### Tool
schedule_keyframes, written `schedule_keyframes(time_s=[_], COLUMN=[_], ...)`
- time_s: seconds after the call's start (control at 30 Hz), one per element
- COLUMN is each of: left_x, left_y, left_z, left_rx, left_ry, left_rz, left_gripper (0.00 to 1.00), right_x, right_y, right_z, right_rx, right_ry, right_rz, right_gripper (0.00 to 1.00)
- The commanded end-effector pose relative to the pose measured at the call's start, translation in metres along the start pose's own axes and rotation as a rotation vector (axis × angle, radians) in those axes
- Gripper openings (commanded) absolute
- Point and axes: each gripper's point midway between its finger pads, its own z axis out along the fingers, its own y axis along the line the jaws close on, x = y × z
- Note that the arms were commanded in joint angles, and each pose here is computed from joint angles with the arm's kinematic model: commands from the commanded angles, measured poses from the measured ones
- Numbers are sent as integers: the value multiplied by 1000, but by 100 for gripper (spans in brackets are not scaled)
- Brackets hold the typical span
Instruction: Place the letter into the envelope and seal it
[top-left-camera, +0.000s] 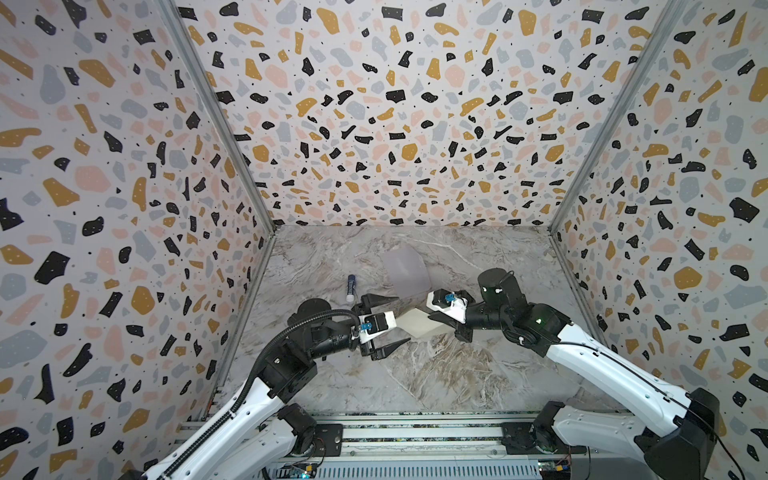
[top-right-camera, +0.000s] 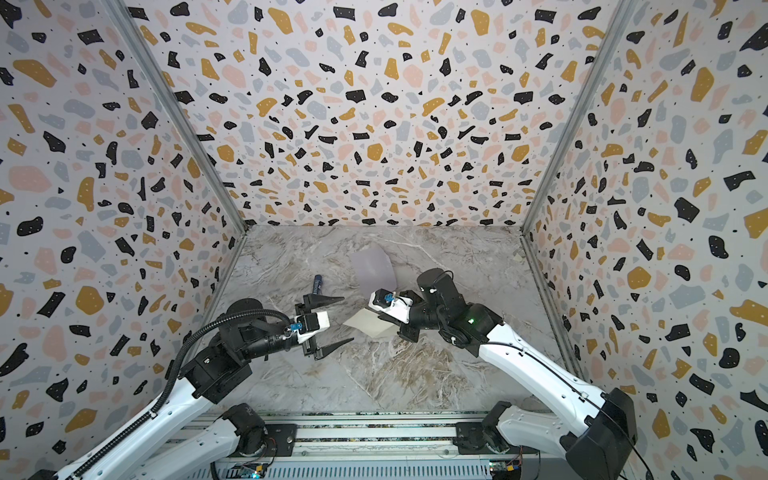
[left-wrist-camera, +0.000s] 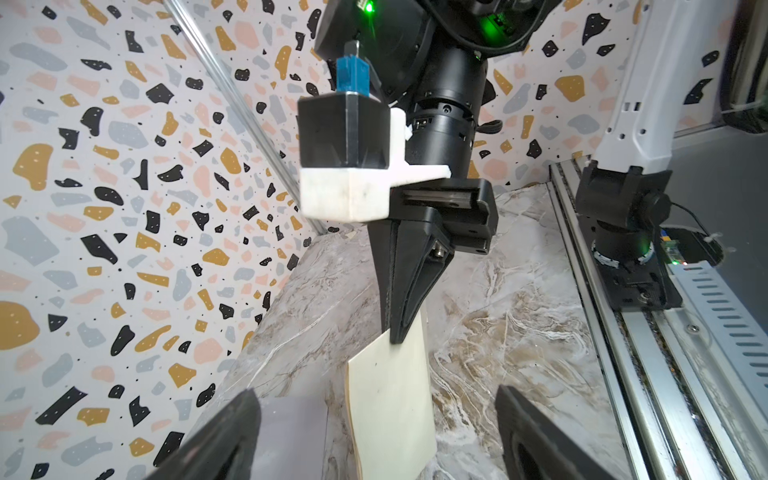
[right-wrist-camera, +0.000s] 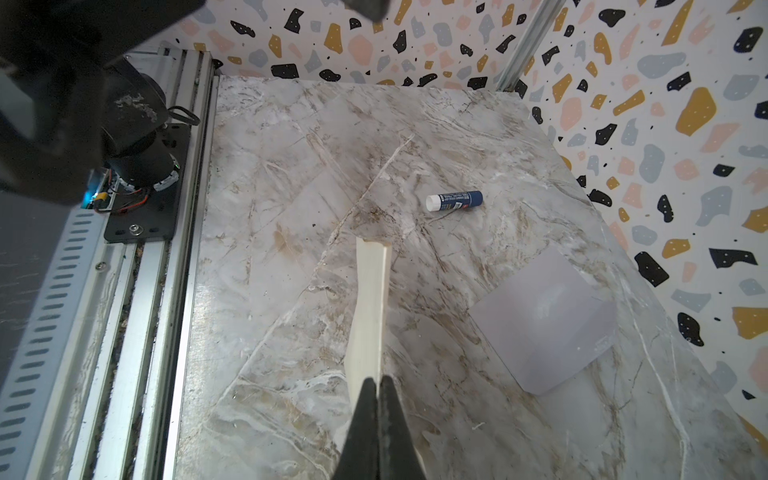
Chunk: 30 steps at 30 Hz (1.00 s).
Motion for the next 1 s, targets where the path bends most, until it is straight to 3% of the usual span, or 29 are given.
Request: schedule_keyframes(time_s=[0.0, 0.17, 0.2, 0.4, 0.6, 0.83, 0.97], left_x=[3, 13, 16, 22, 22, 26, 30], left_y=[-9, -9, -7, 4, 5, 1, 0], left_z=[8, 22, 25, 34, 37, 40, 41], left_rx=[78, 114, 110, 60, 53, 72, 77], left_ry=[8, 33, 41, 50, 28, 34, 41], left_rz=[5, -30, -42, -109, -114, -129, -134], left_gripper=[86, 72, 65, 52, 31, 19, 17], right_x=[-7, -8, -9, -10, -10, -10, -10], right_y=[-3, 4, 5, 8, 11, 10, 9], right_z=[-8, -6, -6, -7, -7, -8, -8], right_rx=[52, 44, 44, 40, 36, 46, 49], right_ry=[30, 39, 41, 39, 37, 27, 28], right_rz=[-37, -54, -55, -61, -60, -60, -60], right_gripper=[0, 0, 0, 0, 0, 0, 0])
